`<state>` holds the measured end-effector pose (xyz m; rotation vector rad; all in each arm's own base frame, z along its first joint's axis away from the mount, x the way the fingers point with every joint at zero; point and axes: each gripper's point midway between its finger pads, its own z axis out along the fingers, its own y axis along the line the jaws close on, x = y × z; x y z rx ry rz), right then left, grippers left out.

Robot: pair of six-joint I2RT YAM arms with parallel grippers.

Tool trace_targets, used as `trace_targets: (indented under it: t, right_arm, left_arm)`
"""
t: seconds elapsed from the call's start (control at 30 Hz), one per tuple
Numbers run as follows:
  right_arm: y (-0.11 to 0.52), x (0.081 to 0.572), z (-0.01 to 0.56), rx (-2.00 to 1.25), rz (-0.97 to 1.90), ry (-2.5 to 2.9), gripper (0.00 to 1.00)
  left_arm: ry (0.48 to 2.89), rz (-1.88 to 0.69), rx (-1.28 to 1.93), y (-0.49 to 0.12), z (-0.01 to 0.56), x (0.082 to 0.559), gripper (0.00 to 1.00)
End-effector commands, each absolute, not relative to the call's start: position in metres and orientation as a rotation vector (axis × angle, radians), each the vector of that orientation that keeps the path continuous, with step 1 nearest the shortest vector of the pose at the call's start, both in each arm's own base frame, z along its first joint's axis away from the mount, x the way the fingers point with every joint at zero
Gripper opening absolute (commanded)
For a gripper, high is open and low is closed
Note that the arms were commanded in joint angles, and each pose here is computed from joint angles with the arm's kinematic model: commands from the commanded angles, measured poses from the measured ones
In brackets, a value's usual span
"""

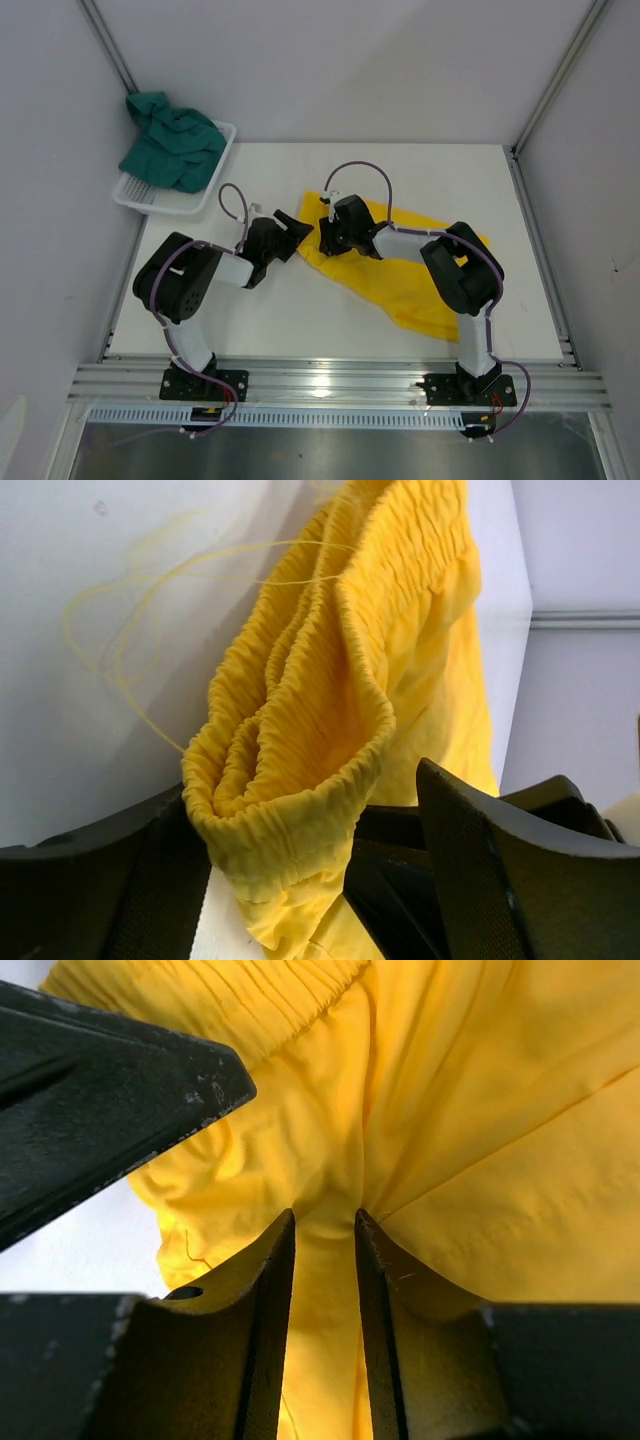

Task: Fold and stack the shorts
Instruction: Fold the shorts

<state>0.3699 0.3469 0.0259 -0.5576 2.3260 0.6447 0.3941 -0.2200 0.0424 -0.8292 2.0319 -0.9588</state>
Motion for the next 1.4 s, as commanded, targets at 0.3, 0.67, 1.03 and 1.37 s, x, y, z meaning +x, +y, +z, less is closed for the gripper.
trace_targets:
  t: [0.3,0.67,1.03,1.37]
  right_arm:
    - [0.315,0.322,-0.024,-0.630,0.534,2.547,0.31]
    - [0.315,0.343,-0.014,-0.531,0.600,2.537,0.30]
    - [0.323,0.346,0.008,-0.453,0.856,2.501,0.44]
    - [0.332,0.349,0.064,-0.437,0.920,2.442,0.72]
  left_arm:
    - [2.176,-0.675,-0.732,-0.186,0.006,0.384,0.36]
    - [2.096,-0.515,-0.619,-0.189,0.025,0.345,0.00]
    - [2.122,-0.283,-0.502,-0.224,0.011,0.293,0.00]
    - [2.113,-0.243,-0.473,-0.226,0.016,0.291,0.00]
